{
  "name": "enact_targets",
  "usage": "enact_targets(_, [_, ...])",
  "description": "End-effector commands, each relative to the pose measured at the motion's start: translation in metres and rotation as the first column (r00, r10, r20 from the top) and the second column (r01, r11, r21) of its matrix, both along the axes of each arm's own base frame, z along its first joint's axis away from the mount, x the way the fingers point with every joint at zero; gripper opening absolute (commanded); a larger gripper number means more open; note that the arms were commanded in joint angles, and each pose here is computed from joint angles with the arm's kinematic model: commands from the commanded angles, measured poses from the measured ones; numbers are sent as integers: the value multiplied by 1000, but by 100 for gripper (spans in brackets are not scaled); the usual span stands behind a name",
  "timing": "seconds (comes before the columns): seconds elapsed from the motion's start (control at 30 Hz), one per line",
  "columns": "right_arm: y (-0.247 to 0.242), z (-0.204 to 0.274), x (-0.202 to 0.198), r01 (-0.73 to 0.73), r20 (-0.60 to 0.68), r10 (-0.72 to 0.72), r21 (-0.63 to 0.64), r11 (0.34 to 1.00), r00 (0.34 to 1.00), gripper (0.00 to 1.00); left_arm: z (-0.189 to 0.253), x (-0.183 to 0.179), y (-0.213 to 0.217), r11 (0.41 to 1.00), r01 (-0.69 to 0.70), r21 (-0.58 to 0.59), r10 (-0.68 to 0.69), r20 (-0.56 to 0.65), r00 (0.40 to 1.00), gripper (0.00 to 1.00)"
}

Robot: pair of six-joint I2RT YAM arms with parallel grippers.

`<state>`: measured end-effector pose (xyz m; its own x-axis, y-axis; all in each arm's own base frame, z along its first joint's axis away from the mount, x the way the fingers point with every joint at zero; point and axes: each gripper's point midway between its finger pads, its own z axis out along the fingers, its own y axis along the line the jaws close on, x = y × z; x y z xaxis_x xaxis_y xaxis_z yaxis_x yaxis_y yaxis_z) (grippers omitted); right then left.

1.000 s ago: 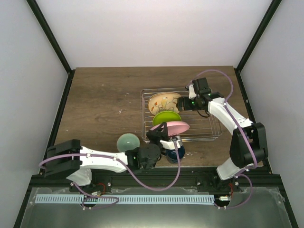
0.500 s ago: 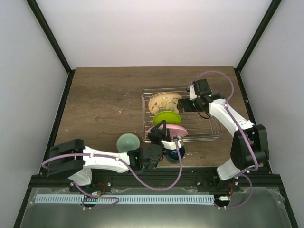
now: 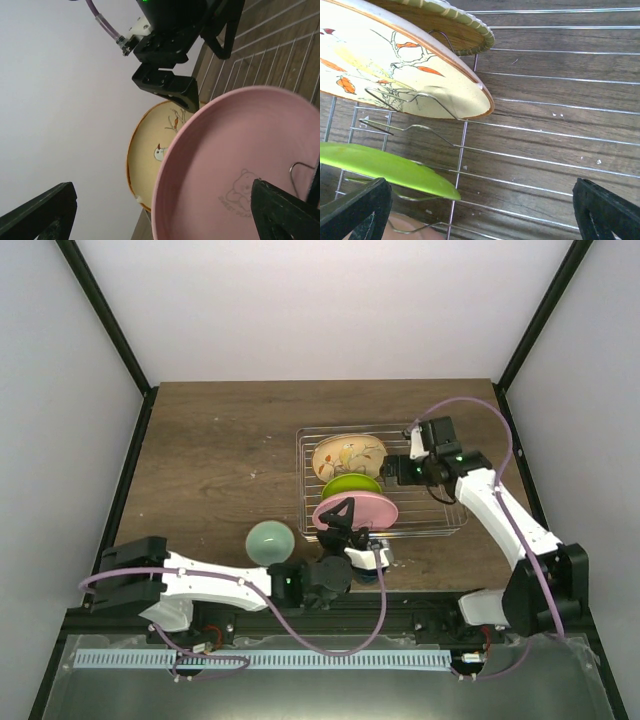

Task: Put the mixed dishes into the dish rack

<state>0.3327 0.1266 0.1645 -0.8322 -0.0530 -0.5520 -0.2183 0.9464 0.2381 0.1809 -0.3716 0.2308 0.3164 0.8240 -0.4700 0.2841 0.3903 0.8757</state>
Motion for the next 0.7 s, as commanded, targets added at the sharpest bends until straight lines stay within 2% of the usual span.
enact_targets(0.0, [-3,5,-14,21,-6,-21,4,1000,1000,100,26,-15,-2,996,25,-90,-27,-21,999,97])
enact_targets(0.17, [-13,17,-11,69,31,-68,-30,997,997,100,77,-20,8,972,7,-234,-8,-6,1000,100])
enact_targets(0.3, [-21,39,2,121,76,-116,-62,991,990,100,144,-9,30,912,-56,-406,38,-51,998,100])
enact_targets(0.4, [-21,63,11,128,126,-121,-49,991,985,100,187,13,63,824,-104,-558,5,-176,984,100])
enact_targets(0.5, [-21,84,17,132,169,-123,-45,990,978,100,206,49,109,708,-205,-676,-18,-307,951,100])
enact_targets(0.6, [-30,94,27,169,191,-154,-65,984,969,100,197,96,166,623,-363,-693,77,-407,910,100])
enact_targets(0.67, [-41,97,36,199,194,-182,-70,977,964,100,181,117,189,600,-446,-664,142,-460,876,100])
